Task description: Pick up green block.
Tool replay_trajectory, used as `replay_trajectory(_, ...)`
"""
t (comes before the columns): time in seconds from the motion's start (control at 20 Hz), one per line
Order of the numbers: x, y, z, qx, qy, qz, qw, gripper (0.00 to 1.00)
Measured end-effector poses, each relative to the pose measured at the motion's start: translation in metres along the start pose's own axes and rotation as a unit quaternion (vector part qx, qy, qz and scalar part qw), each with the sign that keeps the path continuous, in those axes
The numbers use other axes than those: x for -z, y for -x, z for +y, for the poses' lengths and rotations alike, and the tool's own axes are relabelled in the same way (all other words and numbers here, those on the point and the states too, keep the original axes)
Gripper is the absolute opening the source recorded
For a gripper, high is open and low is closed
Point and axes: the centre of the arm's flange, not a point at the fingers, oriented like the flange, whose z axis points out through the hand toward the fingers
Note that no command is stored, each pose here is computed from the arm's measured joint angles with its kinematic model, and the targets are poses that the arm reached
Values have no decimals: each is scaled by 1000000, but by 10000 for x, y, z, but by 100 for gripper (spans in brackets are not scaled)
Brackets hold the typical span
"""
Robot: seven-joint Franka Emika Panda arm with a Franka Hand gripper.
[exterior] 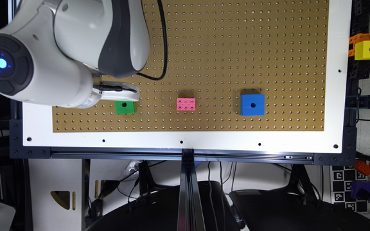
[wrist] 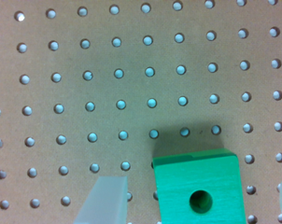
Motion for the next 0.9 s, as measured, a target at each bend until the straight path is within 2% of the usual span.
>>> replay_trajectory(0.1,20,-5,-28,1658,-1756,1903,999995,100)
replay_trajectory(0.25,52,-6,-87,5469,-5131,4611,999961,100)
replay_trajectory(0.3,42,-1,-93,6048,-5006,3874,999962,100)
replay_trajectory(0.35,3,5,-96,6410,-4060,1593,999970,100)
replay_trajectory(0.55,-246,-12,-109,6313,-4280,-868,999971,100)
replay_trajectory(0.7,-284,-52,-129,6060,-4824,-687,999970,100)
replay_trajectory(0.8,-361,-44,-124,5916,-3233,-4332,999968,100)
replay_trajectory(0.9,-467,-38,-120,5712,-3143,-5533,999963,100)
